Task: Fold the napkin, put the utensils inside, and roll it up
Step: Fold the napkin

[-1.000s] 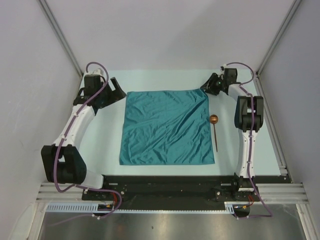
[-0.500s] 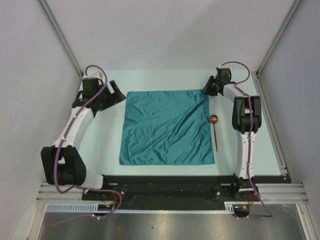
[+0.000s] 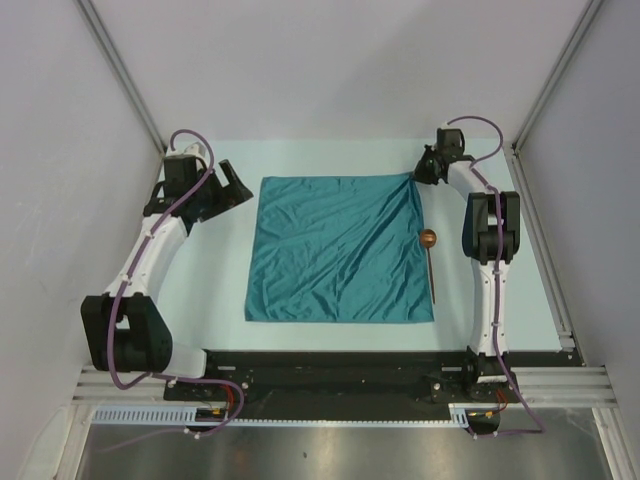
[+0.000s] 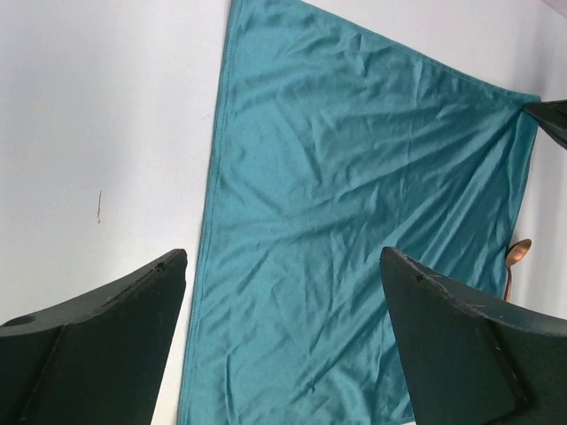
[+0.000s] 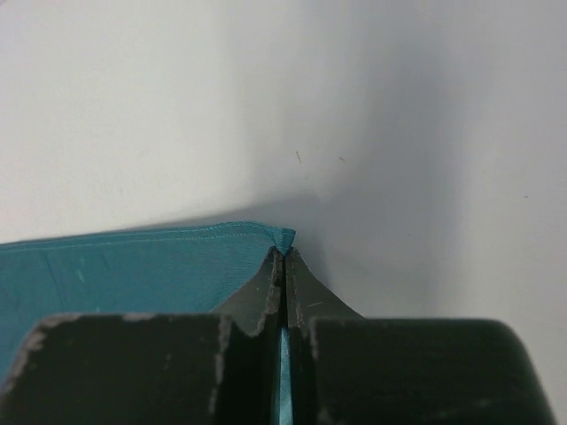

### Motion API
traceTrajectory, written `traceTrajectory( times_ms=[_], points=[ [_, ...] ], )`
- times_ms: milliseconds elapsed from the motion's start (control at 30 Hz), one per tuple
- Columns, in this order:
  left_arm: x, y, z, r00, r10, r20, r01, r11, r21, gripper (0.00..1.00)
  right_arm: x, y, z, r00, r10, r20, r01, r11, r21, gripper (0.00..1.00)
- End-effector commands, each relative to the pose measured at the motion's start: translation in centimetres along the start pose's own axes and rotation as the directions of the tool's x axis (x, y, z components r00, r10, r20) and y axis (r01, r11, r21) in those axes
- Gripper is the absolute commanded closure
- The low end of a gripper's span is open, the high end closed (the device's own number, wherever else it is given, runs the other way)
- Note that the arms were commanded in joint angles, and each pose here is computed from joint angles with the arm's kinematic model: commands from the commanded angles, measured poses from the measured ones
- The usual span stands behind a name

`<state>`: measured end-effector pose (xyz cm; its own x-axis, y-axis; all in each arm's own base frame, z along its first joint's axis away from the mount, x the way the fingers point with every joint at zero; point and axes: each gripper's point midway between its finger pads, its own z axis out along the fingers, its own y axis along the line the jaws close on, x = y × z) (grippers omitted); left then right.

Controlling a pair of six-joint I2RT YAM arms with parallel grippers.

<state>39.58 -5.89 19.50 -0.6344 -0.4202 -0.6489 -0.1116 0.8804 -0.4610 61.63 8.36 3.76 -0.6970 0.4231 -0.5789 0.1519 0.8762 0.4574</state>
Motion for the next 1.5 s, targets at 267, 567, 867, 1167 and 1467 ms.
traceTrajectory(
  times_ms=[267, 567, 867, 1167, 1467],
  points=[
    [-2.1, -0.7, -2.1, 0.997, 0.029, 0.074, -0.033, 0.998, 0.045, 0.05, 2.6, 9.0, -7.5, 0.986, -0.162, 0.049, 0.166, 0.981, -0.101, 1.0],
    [-2.5, -1.3, -3.7, 0.993, 0.053, 0.109, -0.059, 0.996, 0.06, 0.05, 12.9, 16.0, -11.5, 0.937, -0.348, -0.014, 0.344, 0.932, -0.109, 1.0],
    [-2.8, -1.8, -5.1, 0.988, 0.067, 0.14, -0.079, 0.994, 0.078, 0.05, 21.4, 19.9, -14.2, 0.884, -0.459, -0.085, 0.444, 0.883, -0.15, 1.0],
    [-2.4, -2.3, -5.1, 0.99, 0.063, 0.127, -0.077, 0.991, 0.109, 0.04, 30.6, 24.6, -18.5, 0.855, -0.501, -0.135, 0.456, 0.85, -0.263, 1.0],
    [-2.6, -2.5, -5.5, 0.988, 0.065, 0.139, -0.081, 0.99, 0.114, 0.05, 35.6, 27.7, -19.4, 0.843, -0.525, -0.119, 0.466, 0.822, -0.326, 1.0]
  ],
)
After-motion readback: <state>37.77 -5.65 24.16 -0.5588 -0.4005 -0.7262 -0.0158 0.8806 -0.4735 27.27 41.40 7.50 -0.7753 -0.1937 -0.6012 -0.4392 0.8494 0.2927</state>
